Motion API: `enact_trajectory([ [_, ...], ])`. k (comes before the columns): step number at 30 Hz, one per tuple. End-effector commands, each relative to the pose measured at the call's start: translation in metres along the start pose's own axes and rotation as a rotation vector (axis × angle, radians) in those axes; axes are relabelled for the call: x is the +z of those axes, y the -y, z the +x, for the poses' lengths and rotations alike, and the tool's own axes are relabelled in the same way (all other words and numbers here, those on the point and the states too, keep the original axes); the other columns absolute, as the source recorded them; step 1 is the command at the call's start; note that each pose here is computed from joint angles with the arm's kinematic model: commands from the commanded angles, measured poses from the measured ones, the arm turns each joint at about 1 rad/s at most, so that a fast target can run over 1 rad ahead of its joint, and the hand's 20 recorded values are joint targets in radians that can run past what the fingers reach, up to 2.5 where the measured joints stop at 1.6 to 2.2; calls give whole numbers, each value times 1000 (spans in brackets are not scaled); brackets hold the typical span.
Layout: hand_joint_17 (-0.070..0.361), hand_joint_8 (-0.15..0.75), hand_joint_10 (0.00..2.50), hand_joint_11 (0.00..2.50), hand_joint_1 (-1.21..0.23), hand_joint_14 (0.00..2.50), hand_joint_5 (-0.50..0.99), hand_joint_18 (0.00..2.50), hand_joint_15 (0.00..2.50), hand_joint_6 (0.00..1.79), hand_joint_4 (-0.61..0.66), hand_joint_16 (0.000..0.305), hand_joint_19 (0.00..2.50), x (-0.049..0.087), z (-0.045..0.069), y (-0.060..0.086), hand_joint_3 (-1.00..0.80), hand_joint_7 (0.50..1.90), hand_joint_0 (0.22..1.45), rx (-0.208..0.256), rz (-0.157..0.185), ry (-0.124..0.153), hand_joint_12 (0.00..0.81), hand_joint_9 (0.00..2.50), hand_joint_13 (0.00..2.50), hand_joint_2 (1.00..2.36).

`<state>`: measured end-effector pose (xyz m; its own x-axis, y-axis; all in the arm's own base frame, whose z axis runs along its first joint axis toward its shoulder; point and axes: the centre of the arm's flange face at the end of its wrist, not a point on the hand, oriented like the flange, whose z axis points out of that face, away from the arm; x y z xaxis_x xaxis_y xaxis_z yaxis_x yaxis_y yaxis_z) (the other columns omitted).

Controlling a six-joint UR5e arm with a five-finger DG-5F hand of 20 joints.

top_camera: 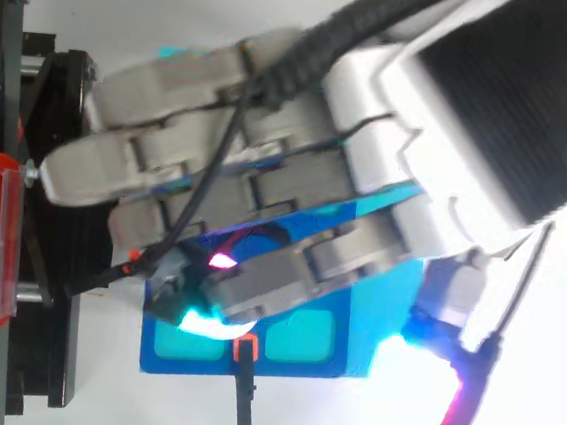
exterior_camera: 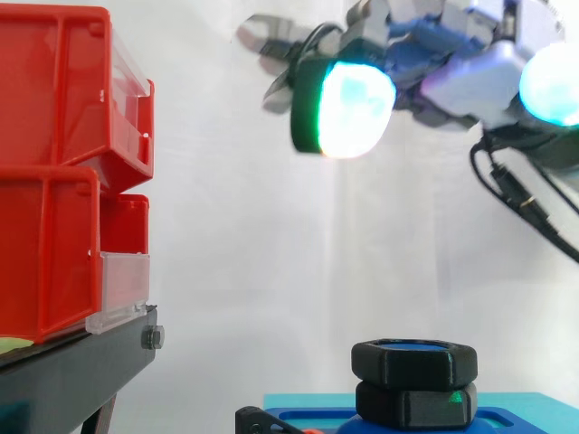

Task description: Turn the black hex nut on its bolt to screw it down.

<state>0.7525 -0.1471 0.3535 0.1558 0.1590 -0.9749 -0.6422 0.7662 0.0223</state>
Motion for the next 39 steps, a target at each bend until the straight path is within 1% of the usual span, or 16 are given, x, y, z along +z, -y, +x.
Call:
enact_trajectory([
  [1, 132, 351, 6, 274, -347, 0, -122, 0, 11, 516, 319, 59, 140, -38, -12, -35, -500, 1097, 415, 37, 101, -25, 409, 474, 70, 1000],
  [3, 133, 353, 6, 273, -357, 0, -122, 0, 11, 527, 325, 59, 131, -53, -20, -50, -500, 1078, 413, 31, 127, -8, 410, 473, 71, 1000],
  [8, 136, 353, 6, 274, -365, 0, -121, 0, 17, 500, 326, 60, 134, -90, -18, -81, -500, 1118, 412, 65, 186, 12, 410, 472, 69, 1000],
  [10, 136, 349, 6, 263, -381, 0, -123, 0, 8, 500, 318, 61, 129, -109, -24, -96, -500, 1111, 411, 77, 241, 38, 413, 459, 62, 1000],
  [14, 139, 348, 5, 244, -418, 0, -127, 0, 7, 500, 317, 62, 132, -127, -29, -111, -500, 1100, 411, 108, 289, 57, 413, 447, 49, 1000],
  [15, 139, 347, 5, 248, -419, 1, -128, 0, 7, 500, 319, 62, 131, -138, -23, -120, -500, 1099, 411, 157, 310, 44, 413, 445, 48, 1000],
  [17, 139, 345, 7, 243, -425, 0, -129, 0, 1, 500, 316, 62, 133, -142, -18, -122, -500, 1098, 415, 178, 322, 39, 410, 442, 42, 1000],
  [18, 139, 345, 5, 243, -426, 0, -129, 0, 2, 501, 311, 62, 133, -152, -12, -129, -500, 1092, 415, 220, 362, 40, 411, 442, 42, 1000],
  [19, 138, 344, 6, 247, -426, 0, -130, 0, 1, 501, 312, 61, 133, -160, -10, -134, -500, 1083, 417, 249, 411, 56, 409, 439, 41, 1000],
  [23, 138, 343, 6, 255, -429, 0, -133, 0, 1, 501, 312, 61, 133, -172, -9, -144, -500, 1074, 420, 339, 503, 126, 408, 435, 37, 1000],
  [28, 136, 339, 8, 244, -433, 1, -134, 0, 0, 501, 306, 60, 135, -172, -2, -147, -500, 1060, 428, 440, 540, 157, 404, 432, 35, 1000],
  [29, 136, 338, 6, 246, -436, 0, -135, 0, 2, 501, 306, 60, 137, -172, 3, -149, -500, 1049, 429, 493, 564, 146, 403, 432, 35, 1000],
  [31, 135, 337, 5, 237, -440, 0, -139, 0, 2, 501, 308, 60, 129, -173, 3, -150, -500, 1017, 431, 513, 576, 144, 403, 430, 32, 1000],
  [33, 135, 334, 5, 208, -447, 0, -147, 0, 1, 502, 291, 60, 133, -175, 8, -151, -500, 962, 435, 582, 617, 142, 404, 411, 21, 1000],
  [37, 136, 309, 2, 96, -459, 0, -181, 0, 0, 502, 237, 61, 138, -178, 13, -152, -500, 790, 437, 774, 708, 203, 404, 291, 0, 1000],
  [39, 137, 297, 1, 45, -464, 0, -192, 0, 0, 502, 218, 61, 136, -178, 14, -152, -500, 749, 436, 845, 725, 235, 402, 224, 0, 1000],
])
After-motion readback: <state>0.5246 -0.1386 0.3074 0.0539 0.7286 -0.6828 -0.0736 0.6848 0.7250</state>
